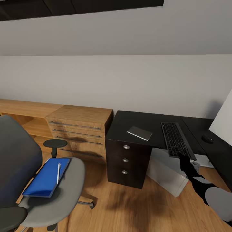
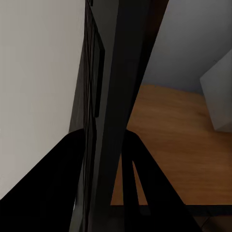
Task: In the bedroom, organize the workspace by keeping the computer under the desk, ensuring the monitor is on the desk, placing the keyboard on the desk next to the monitor, placing the mouse on the desk next to the keyboard, moving the folder from the swivel chair onto the desk next to the mouse, stacking the notebook on top of the folder with the pen on top of the notebook, and positioning the swivel chair next to the desk.
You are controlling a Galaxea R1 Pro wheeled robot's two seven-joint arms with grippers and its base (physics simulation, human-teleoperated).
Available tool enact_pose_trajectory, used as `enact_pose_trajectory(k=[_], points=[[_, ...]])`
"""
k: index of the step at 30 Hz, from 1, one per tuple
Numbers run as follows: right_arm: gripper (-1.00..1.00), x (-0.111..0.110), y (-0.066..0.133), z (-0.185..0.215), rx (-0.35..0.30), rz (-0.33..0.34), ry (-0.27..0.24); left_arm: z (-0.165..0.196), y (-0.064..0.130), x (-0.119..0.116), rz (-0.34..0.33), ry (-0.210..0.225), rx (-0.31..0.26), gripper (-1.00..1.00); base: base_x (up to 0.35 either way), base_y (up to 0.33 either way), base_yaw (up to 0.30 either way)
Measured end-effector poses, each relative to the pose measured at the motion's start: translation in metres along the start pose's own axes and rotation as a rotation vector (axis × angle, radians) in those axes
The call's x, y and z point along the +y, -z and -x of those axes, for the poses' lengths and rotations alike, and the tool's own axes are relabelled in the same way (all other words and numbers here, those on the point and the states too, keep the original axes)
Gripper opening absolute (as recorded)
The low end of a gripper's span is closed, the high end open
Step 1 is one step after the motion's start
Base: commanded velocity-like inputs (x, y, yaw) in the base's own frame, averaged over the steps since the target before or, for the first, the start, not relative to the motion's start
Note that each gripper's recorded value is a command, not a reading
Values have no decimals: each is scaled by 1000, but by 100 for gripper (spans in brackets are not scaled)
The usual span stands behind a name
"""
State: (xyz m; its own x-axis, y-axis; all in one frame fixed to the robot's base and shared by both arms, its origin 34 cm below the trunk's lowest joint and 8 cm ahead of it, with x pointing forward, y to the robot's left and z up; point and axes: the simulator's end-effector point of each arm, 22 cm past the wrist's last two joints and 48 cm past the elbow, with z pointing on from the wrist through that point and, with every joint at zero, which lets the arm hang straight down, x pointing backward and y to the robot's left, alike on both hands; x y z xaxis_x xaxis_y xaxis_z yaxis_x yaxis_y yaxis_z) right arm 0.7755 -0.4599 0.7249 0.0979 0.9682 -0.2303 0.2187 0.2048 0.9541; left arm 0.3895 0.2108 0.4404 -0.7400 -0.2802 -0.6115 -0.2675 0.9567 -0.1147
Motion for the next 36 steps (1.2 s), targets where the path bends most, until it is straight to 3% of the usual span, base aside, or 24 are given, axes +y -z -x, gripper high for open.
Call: enact_pose_trajectory(k=[36], points=[[-100,0,0,2,2,1,10,1,0,1,2,-1,-1,100,0,0,0]])
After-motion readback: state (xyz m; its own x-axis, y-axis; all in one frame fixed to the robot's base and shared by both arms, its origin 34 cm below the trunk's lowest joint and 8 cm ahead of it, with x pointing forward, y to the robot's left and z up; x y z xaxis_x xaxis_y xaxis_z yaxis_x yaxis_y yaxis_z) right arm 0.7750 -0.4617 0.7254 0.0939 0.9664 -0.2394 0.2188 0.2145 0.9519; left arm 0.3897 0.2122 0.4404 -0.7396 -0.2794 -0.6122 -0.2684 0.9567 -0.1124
